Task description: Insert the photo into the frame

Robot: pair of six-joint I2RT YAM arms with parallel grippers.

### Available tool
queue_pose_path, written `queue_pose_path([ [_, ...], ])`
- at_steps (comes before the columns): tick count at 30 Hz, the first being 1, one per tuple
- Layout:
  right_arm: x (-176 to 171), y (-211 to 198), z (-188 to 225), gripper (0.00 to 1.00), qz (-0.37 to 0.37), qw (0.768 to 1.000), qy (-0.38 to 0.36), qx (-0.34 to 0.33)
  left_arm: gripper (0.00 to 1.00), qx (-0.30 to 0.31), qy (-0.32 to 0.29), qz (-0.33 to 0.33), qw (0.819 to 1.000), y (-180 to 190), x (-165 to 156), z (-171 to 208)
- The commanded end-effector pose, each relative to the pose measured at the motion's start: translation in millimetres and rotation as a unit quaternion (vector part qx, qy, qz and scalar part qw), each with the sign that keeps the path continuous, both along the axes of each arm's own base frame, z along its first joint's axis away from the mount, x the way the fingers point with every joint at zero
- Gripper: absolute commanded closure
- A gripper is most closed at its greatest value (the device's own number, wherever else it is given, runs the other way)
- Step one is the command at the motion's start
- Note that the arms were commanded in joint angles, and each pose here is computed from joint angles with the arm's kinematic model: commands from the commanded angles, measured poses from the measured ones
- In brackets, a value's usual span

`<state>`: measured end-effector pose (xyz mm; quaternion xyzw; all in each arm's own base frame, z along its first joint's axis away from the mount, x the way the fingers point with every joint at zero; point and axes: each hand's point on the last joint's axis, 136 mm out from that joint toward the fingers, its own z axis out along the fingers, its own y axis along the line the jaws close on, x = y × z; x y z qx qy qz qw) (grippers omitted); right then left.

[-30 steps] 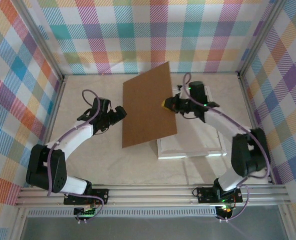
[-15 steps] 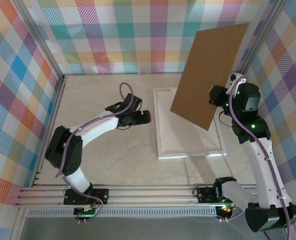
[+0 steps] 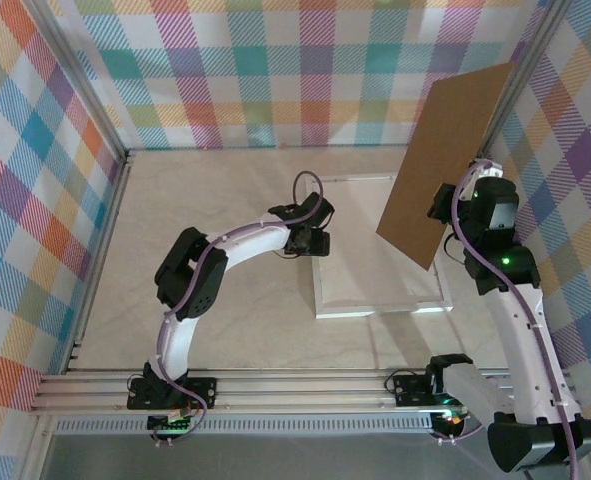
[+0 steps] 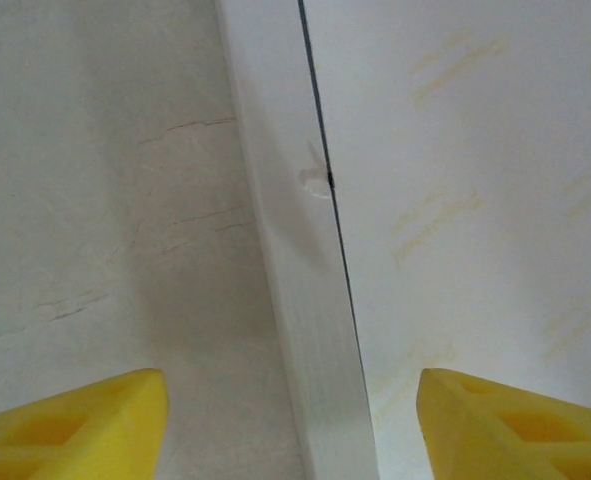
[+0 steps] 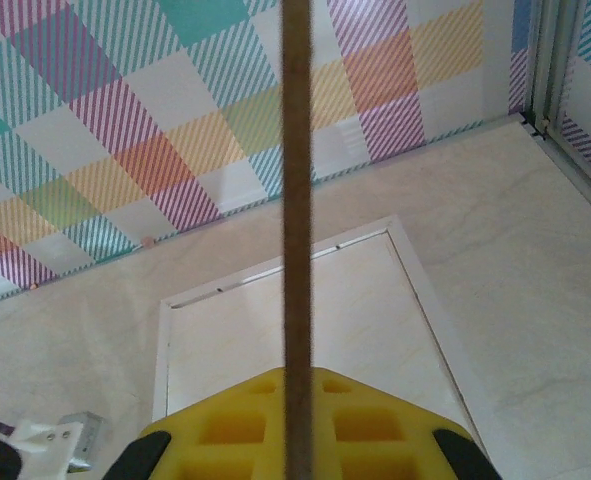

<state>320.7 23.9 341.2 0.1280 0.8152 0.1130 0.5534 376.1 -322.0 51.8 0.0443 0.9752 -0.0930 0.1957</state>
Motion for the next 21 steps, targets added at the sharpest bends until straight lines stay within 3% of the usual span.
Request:
queue_pose_path([
  [1, -1.9, -5.4, 34.5, 1.0, -0.007, 0.998, -0.067, -0.009, 0.35, 0.011, 0.006, 0.001, 1.0, -2.2, 1.5, -2.4],
  [5, -0.2, -4.9, 32.3, 1.0, -0.007, 0.998, -0.067, -0.004, 0.42, 0.018, 0.005, 0.005, 1.0, -0.8, 4.0, -8.6],
  [11, 0.9, -1.1, 34.4, 1.0, 0.002, 0.998, -0.069, 0.002, 0.66, 0.03, 0.006, 0.021, 0.999, 14.4, 2.7, -11.4],
  [16, 9.3, 9.5, 22.6, 1.0, 0.026, 0.998, -0.044, 0.018, 0.67, 0.007, 0.007, 0.061, 0.998, 45.8, 4.5, -7.6],
  [21, 19.2, 24.6, 12.5, 1.0, 0.06, 0.997, -0.029, 0.046, 0.67, 0.026, 0.003, 0.094, 0.995, 95.2, 3.5, -3.3],
])
